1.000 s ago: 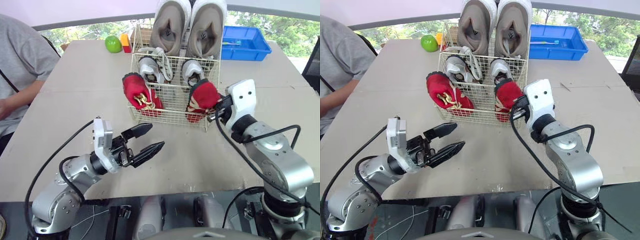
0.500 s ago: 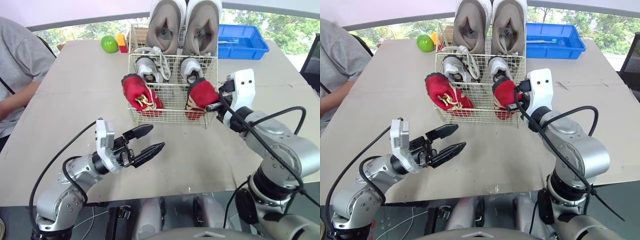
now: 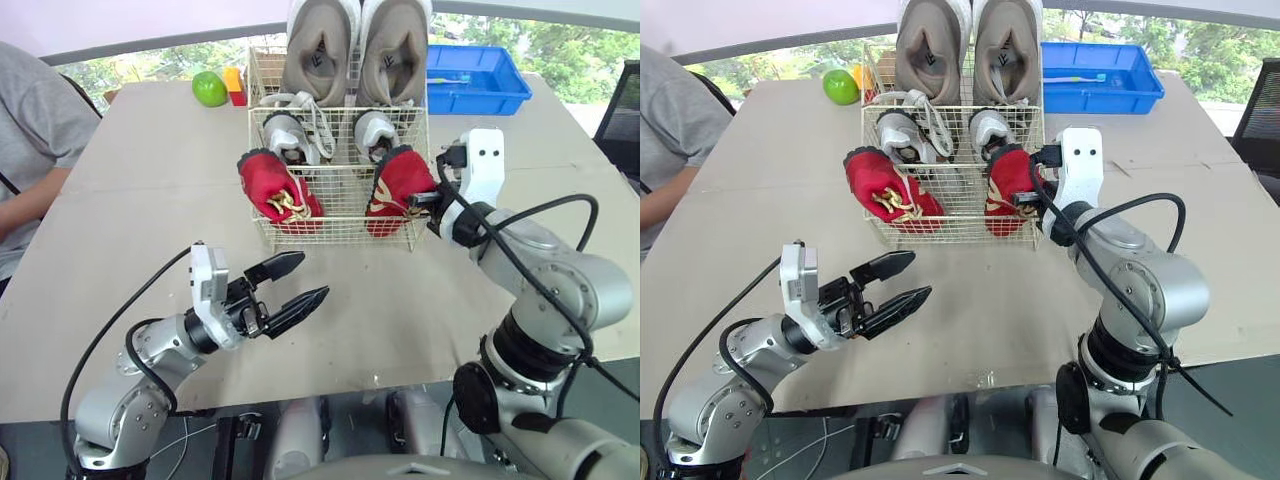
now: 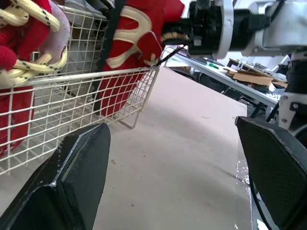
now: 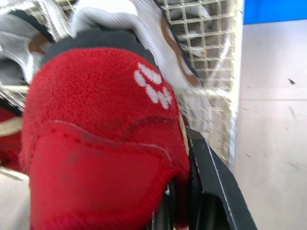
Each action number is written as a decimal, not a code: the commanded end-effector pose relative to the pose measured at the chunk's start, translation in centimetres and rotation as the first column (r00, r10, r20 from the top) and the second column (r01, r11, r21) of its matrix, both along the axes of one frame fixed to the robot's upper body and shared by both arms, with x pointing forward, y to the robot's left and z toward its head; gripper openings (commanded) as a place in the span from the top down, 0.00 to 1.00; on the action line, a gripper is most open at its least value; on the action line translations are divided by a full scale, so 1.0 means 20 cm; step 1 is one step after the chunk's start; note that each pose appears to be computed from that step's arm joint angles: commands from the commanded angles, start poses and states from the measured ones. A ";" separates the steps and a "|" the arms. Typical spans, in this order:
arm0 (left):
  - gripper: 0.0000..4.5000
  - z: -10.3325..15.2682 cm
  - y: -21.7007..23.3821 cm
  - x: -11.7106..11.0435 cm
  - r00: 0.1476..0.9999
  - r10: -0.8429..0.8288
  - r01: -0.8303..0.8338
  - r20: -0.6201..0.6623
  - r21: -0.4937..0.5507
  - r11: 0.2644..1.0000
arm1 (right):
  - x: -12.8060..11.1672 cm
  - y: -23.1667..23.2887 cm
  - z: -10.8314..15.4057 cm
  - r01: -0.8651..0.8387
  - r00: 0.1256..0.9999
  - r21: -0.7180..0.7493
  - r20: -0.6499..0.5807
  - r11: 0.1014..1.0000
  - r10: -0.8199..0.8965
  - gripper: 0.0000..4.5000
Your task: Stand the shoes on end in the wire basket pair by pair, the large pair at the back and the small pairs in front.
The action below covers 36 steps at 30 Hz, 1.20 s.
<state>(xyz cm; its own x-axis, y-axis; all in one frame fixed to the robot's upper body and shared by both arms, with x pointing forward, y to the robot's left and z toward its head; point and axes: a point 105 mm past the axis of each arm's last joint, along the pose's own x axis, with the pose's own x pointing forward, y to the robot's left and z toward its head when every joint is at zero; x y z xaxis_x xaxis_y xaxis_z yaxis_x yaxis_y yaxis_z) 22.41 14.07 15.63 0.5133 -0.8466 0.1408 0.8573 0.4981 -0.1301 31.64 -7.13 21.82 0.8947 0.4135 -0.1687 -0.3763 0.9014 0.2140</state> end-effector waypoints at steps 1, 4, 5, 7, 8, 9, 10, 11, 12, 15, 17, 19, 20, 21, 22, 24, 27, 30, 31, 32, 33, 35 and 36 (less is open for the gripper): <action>0.00 0.04 -0.03 -0.03 0.998 -0.024 0.024 0.052 0.002 1.000 | 0.01 0.10 0.10 -0.046 0.999 0.079 0.018 0.996 0.045 0.99; 0.00 0.04 -0.03 -0.02 0.998 -0.025 0.024 0.053 0.003 1.000 | 0.03 0.11 0.11 -0.059 0.998 0.103 0.001 0.993 0.059 0.99; 0.00 0.04 -0.04 -0.02 0.998 -0.025 0.024 0.053 0.003 1.000 | 0.04 0.11 0.10 -0.057 0.998 0.107 -0.013 0.993 0.059 0.99; 0.00 0.04 -0.04 -0.02 0.998 -0.026 0.026 0.053 0.002 1.000 | 0.05 0.08 0.01 -0.038 0.996 0.108 -0.078 0.993 0.046 0.99; 0.00 0.04 -0.05 -0.03 0.998 -0.026 0.026 0.052 0.000 1.000 | 0.05 0.06 -0.04 -0.029 0.994 0.098 -0.106 0.995 0.040 0.99; 0.00 0.04 -0.05 -0.03 0.998 -0.026 0.026 0.051 -0.001 1.000 | 0.05 0.04 -0.08 -0.025 0.992 0.079 -0.125 0.997 0.035 0.99; 0.00 0.03 -0.05 -0.03 0.998 -0.026 0.026 0.050 -0.001 1.000 | 0.05 0.03 -0.10 -0.025 0.990 0.061 -0.136 0.998 0.033 0.99; 0.00 0.03 -0.06 -0.03 0.998 -0.025 0.025 0.049 -0.002 1.000 | 0.05 0.02 -0.12 -0.019 0.989 0.051 -0.148 0.999 0.026 0.99; 0.00 0.03 -0.06 -0.03 0.999 -0.023 0.023 0.049 -0.003 1.000 | 0.05 0.01 -0.14 -0.014 0.987 0.042 -0.157 0.999 0.021 0.99; 0.00 0.04 -0.06 -0.03 0.999 -0.018 0.018 0.049 -0.004 1.000 | 0.05 -0.01 -0.14 -0.038 0.990 -0.049 -0.136 0.998 0.031 0.99; 0.00 0.04 -0.07 -0.04 0.999 -0.016 0.016 0.049 -0.005 1.000 | 0.05 -0.01 -0.13 -0.068 0.991 -0.089 -0.123 0.994 0.057 0.99; 0.00 0.05 -0.07 -0.04 0.999 -0.013 0.013 0.051 -0.006 1.000 | 0.05 -0.01 -0.11 -0.093 0.990 -0.070 -0.115 0.993 0.084 0.99; 0.00 0.05 -0.07 -0.03 0.999 -0.010 0.010 0.051 -0.007 1.000 | 0.05 -0.01 -0.10 -0.096 0.991 -0.070 -0.099 0.993 0.089 0.89; 0.00 0.05 -0.08 -0.03 0.999 -0.007 0.007 0.052 -0.008 1.000 | 0.05 -0.02 -0.08 -0.095 0.992 -0.070 -0.087 0.993 0.089 0.84; 0.00 0.06 -0.08 -0.03 0.999 -0.004 0.005 0.052 -0.008 1.000 | 0.05 -0.04 -0.05 -0.087 0.995 -0.068 -0.051 0.994 0.084 0.84; 0.00 0.06 -0.08 -0.03 0.999 0.001 0.000 0.051 -0.011 1.000 | 0.05 -0.06 -0.01 -0.083 0.997 -0.057 -0.005 0.995 0.083 0.65; 0.00 0.06 -0.07 -0.03 0.999 0.011 -0.010 0.046 -0.016 1.000 | -0.02 -0.10 0.04 -0.153 0.982 -0.128 0.093 0.980 0.165 0.48; 0.00 0.06 -0.07 -0.03 0.999 0.017 -0.016 0.042 -0.022 1.000 | -0.08 -0.14 0.05 -0.198 0.962 -0.160 0.155 0.967 0.223 0.48; 0.00 0.07 -0.07 -0.03 0.999 0.018 -0.017 0.041 -0.024 1.000 | -0.10 -0.15 0.06 -0.207 0.955 -0.167 0.181 0.964 0.236 0.48; 0.00 0.06 -0.07 -0.02 0.999 0.025 -0.024 0.037 -0.026 0.999 | -0.13 -0.16 0.07 -0.235 0.934 -0.200 0.222 0.951 0.278 0.48; 0.00 0.06 -0.07 -0.01 0.999 0.032 -0.031 0.034 -0.028 0.999 | -0.17 -0.17 0.07 -0.262 0.917 -0.235 0.243 0.936 0.318 0.48; 0.00 0.06 -0.06 0.00 0.998 0.048 -0.047 0.036 -0.025 0.999 | -0.21 -0.19 0.08 -0.265 0.886 -0.264 0.313 0.927 0.342 0.48; 0.00 0.06 -0.06 0.01 0.998 0.055 -0.055 0.034 -0.023 0.998 | -0.22 -0.20 0.09 -0.268 0.871 -0.261 0.347 0.927 0.349 0.48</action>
